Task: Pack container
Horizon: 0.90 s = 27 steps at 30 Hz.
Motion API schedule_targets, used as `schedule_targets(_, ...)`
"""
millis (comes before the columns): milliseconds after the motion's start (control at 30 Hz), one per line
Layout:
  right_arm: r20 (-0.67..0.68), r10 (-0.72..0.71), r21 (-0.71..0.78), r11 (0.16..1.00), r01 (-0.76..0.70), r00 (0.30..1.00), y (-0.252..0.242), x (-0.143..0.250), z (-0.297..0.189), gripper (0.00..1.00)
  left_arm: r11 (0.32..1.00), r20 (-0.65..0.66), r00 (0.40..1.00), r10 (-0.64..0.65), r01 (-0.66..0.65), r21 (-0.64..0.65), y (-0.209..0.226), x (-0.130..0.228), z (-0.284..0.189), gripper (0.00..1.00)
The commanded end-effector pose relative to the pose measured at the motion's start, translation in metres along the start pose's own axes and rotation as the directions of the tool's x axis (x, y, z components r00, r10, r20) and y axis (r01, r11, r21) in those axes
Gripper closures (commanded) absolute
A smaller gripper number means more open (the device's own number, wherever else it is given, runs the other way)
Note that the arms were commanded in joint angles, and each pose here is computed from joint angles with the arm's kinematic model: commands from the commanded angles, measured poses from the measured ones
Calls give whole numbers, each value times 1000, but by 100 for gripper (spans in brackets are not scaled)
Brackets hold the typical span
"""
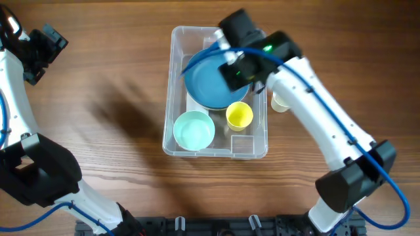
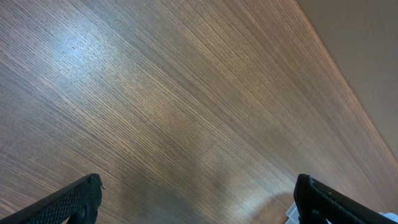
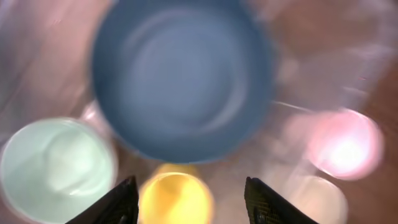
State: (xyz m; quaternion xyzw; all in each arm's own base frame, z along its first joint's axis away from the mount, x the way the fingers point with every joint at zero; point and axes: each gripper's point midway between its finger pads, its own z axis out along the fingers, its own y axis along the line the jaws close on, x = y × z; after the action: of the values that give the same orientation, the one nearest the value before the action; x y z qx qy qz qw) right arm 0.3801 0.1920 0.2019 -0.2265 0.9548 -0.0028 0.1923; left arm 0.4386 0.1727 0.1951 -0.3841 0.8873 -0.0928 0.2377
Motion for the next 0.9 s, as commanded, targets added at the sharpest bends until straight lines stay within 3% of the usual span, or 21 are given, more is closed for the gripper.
schedule_targets(0,-17,306,166,940,-299,952,-94,17,-2,45,1000,46,999,-1,0,17,-6,-8,-17,0)
schedule_targets(200,20,516,230,831,-507,856,-193,45,-1,49,1000,46,999,-1,1,17,-6,-8,-17,0)
schedule_targets(300,48,562,210,803,-558,826,-217,46,6,51,1000,46,999,-1,0,17,-6,-8,-17,0)
schedule_targets(467,25,578,131,807,-576,816,-215,37,37,52,1000,46,999,-1,1,17,-6,-8,-17,0)
schedule_targets(700,-118,587,42,809,-586,801,-195,42,118,55,1000,46,999,-1,0,17,-6,-8,-17,0)
schedule_targets(867,-157,565,16,822,-570,810,-183,42,139,57,1000,46,999,-1,0,17,-6,-8,-17,0)
